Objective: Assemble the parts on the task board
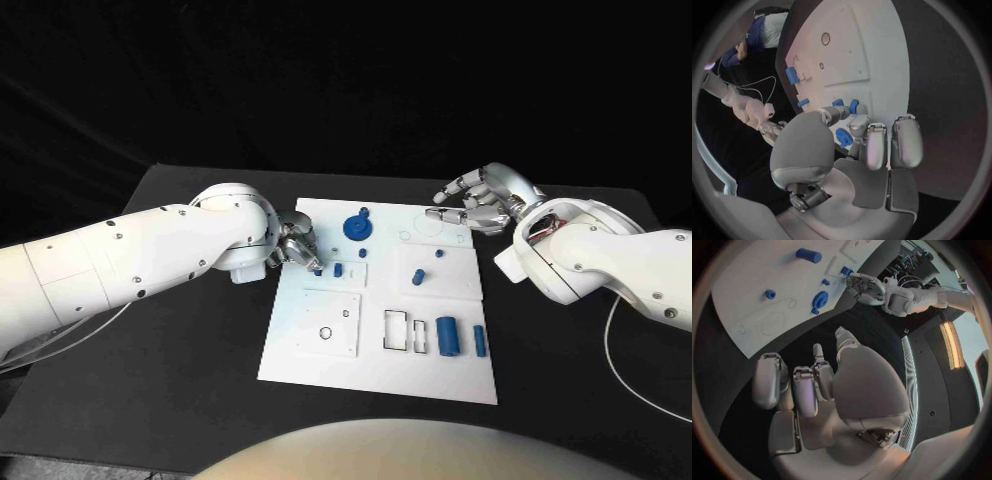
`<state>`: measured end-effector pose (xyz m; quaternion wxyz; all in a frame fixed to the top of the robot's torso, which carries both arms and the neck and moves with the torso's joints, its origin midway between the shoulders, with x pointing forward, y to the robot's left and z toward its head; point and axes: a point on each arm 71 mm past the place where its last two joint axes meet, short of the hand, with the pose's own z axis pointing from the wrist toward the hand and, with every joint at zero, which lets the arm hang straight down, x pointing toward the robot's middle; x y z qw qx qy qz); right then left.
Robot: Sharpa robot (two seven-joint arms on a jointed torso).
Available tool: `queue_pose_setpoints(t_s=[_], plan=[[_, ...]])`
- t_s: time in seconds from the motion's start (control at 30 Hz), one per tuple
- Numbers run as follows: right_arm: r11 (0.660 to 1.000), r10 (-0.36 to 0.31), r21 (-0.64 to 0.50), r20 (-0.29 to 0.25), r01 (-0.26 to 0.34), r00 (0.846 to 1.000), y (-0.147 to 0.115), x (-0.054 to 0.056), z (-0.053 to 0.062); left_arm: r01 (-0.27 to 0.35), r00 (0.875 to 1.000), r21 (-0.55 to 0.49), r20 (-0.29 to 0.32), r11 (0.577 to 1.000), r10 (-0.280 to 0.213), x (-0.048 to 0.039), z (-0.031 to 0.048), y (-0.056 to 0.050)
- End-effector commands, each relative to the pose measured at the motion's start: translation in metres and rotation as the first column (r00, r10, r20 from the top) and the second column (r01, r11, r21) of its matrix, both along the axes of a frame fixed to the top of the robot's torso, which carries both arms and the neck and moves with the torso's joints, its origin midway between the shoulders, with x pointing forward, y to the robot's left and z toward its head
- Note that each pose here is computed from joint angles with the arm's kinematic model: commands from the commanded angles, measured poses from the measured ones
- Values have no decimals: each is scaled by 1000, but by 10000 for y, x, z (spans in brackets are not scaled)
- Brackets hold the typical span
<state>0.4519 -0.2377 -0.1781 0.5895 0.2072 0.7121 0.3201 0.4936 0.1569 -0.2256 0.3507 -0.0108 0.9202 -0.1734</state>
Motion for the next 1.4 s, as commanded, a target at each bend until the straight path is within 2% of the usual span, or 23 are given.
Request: queue_pose_setpoints(t_s=[0.03,0.97,1.4], plan=[[1000,18,-7,6,-18,1000,16,-5,2,32,999,12,-43,999,-31,-48,-61,-39],[1000,16,-8,5,-16,1000,10,-2,0,14,1000,49,-21,999,-13,8,-75,46],[1000,17,-8,6,-17,1000,10,0,0,-15,1000,32,6,999,15,19,-32,118]])
